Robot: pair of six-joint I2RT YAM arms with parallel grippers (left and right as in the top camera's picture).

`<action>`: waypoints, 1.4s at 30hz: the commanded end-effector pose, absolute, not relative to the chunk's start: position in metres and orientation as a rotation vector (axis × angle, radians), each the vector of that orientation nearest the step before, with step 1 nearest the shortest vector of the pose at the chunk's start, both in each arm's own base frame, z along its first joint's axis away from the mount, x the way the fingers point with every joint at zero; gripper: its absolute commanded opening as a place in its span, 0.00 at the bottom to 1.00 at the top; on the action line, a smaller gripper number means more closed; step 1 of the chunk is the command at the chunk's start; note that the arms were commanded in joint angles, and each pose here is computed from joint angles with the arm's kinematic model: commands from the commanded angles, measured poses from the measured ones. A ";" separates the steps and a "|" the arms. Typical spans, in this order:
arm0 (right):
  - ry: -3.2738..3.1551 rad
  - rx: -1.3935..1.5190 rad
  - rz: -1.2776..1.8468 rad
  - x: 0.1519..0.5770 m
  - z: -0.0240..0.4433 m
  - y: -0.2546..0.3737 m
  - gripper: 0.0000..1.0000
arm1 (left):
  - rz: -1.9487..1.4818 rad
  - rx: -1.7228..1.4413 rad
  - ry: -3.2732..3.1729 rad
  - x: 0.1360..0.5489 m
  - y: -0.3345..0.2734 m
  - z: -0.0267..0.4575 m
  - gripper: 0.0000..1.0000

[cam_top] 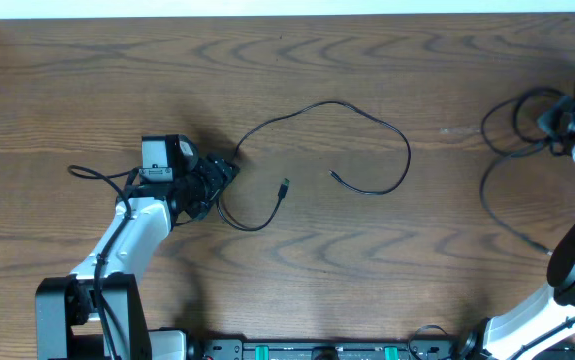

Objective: Untangle cables

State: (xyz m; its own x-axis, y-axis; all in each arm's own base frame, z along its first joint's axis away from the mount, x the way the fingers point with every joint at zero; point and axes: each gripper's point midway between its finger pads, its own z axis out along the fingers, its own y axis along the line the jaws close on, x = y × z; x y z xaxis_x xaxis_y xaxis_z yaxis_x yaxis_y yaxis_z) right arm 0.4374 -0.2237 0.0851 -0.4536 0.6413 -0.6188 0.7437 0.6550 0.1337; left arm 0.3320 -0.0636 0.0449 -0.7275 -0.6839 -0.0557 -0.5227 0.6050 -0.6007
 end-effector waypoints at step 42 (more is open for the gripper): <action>2.177 0.879 0.236 0.421 0.194 -0.170 0.99 | -0.810 -0.970 2.544 0.334 -0.061 0.048 0.95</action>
State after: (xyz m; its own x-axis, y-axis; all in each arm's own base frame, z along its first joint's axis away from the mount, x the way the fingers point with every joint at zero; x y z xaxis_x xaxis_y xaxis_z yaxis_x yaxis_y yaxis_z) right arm 0.3979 -0.2274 0.1862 -0.3833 0.6596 -0.6466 0.6855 0.6723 0.2795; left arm 0.3319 -0.0636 0.0449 -0.7279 -0.6834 -0.0559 -0.5224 0.6055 -0.6004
